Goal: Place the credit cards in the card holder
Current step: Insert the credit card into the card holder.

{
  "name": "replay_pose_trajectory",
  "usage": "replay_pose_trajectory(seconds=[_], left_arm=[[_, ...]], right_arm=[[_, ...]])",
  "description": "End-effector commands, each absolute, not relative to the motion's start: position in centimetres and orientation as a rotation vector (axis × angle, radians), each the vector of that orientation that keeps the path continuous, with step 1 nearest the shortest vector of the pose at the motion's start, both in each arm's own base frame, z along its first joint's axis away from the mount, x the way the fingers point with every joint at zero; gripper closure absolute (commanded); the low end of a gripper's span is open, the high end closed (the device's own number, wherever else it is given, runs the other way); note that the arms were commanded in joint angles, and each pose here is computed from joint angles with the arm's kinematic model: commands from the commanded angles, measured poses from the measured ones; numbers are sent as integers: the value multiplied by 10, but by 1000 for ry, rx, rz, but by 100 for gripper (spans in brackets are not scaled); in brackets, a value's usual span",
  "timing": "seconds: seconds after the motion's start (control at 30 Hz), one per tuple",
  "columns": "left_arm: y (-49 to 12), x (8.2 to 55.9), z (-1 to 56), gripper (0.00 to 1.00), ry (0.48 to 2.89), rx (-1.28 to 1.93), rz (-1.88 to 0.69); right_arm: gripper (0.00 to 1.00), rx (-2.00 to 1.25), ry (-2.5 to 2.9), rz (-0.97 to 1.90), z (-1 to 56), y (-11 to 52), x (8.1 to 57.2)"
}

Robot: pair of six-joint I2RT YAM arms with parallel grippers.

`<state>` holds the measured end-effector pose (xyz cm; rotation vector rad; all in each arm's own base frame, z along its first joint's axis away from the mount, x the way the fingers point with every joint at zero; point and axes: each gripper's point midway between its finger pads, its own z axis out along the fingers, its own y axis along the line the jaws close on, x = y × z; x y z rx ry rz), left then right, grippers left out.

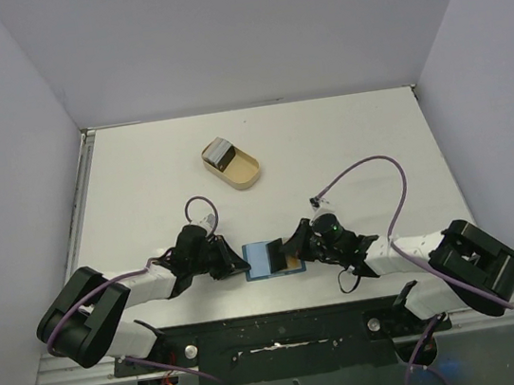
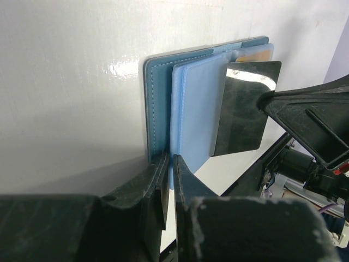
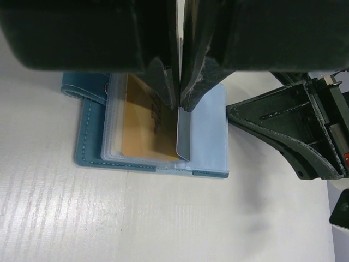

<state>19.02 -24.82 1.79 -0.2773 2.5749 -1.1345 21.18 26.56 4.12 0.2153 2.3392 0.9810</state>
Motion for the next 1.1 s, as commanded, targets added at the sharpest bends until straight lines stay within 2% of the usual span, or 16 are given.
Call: replay_pose_trajectory(seconds=[0.0,0.4,0.63,1.07], left_arm=[[-250,195,20,92,2558,-244,-1109],[-252,195,25,92,2545,-242,-1119],[-254,194,28,92,2533,-245,-1144],[-261,184,28,92,2520,-280,-1199]], right_arm=[[95,211,2346,978,37,265,212],[89,213,2412,918,26,264,212],[89,219,2430,902,26,271,212],[96,277,2406,887,28,276,214]])
